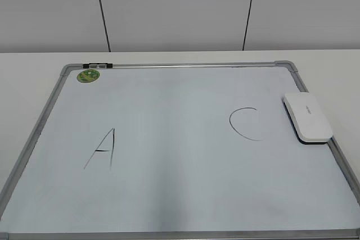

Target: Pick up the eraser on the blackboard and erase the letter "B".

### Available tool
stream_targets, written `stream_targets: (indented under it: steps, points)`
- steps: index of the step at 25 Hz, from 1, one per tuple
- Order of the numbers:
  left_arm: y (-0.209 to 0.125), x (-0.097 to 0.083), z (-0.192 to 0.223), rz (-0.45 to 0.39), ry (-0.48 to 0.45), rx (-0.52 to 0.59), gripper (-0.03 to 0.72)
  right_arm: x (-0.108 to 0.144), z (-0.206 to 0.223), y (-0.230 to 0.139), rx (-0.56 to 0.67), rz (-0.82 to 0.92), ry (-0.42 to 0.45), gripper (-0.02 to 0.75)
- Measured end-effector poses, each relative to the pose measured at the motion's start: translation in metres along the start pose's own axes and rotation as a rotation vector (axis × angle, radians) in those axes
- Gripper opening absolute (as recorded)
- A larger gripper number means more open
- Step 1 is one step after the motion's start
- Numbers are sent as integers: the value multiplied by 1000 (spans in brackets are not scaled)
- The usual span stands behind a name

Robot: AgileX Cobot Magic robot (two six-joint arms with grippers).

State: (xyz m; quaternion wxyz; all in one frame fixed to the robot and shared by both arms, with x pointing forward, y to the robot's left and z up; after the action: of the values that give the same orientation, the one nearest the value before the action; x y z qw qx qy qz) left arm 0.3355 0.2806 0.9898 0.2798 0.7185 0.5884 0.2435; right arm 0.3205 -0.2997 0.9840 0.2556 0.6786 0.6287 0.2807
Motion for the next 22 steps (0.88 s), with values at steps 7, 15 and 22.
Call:
stream_targets:
  steps: [7,15,22]
  points:
    - [-1,8,0,-21,44,5,389,0,0,0,-2,0,0,589]
    - [-1,8,0,-24,46,5,389,0,0,1,-4,2,0,589]
    - [-1,8,0,-26,46,5,389,0,0,1,-4,1,-1,589]
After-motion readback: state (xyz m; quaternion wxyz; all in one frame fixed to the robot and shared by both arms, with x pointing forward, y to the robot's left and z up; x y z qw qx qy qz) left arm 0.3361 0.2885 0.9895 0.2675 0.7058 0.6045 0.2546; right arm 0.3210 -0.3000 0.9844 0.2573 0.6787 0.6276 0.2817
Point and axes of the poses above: a point on each arm's last joint axis where the gripper is mounted, z pointing out along that axis toward the gripper, x along the wrist's bending axis when the last joint is at zero, y = z × x, the point moved 8 cm from there along z, pointing out along that axis toward the gripper, and after that the axes turned 6 degrees about z, right-handed, at the moved point
